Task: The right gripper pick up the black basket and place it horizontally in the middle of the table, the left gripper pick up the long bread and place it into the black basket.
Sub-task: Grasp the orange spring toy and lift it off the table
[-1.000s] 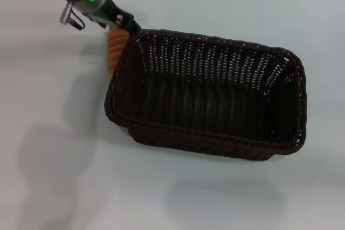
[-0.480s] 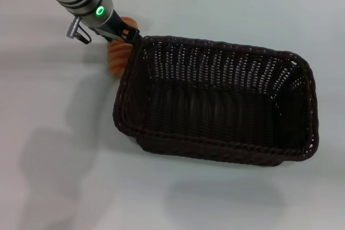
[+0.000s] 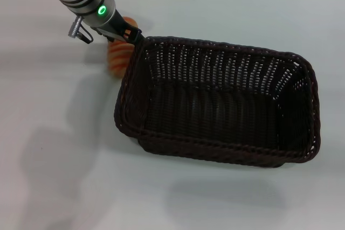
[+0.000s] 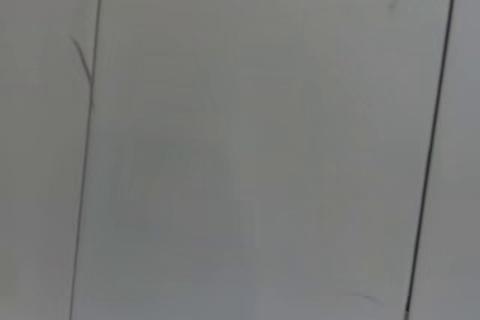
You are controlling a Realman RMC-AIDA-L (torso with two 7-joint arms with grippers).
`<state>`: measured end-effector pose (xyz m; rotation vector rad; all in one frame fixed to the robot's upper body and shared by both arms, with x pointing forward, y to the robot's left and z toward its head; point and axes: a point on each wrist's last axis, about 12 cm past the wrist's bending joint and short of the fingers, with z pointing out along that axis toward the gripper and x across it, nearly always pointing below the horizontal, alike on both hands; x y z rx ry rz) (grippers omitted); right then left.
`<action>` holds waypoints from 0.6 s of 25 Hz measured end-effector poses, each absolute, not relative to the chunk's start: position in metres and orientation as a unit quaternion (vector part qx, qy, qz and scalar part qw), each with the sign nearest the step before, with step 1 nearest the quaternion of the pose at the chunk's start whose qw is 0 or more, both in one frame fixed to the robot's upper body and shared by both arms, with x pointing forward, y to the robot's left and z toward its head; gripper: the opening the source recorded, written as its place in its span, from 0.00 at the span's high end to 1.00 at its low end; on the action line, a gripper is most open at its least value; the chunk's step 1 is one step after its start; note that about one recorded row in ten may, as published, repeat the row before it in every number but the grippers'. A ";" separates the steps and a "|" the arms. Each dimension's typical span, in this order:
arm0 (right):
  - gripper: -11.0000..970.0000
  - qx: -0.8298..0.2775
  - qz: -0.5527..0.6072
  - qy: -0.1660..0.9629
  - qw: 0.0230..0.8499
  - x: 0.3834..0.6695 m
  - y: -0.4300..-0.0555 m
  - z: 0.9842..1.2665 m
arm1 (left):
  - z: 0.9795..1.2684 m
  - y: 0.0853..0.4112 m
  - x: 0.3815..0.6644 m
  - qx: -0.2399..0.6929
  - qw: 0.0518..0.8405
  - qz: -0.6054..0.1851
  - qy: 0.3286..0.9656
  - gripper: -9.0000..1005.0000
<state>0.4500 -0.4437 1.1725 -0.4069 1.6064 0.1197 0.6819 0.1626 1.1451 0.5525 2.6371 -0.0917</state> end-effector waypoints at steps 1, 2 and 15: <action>0.35 -0.184 0.054 0.713 0.675 0.451 -0.442 1.173 | 1.144 0.163 0.682 0.199 0.221 -0.033 0.954 0.20; 0.35 -0.185 0.055 0.712 0.675 0.453 -0.442 1.174 | 1.144 0.164 0.682 0.199 0.221 -0.032 0.954 0.20; 0.35 -0.204 0.066 0.703 0.679 0.462 -0.432 1.179 | 1.137 0.173 0.680 0.192 0.221 -0.028 0.956 0.20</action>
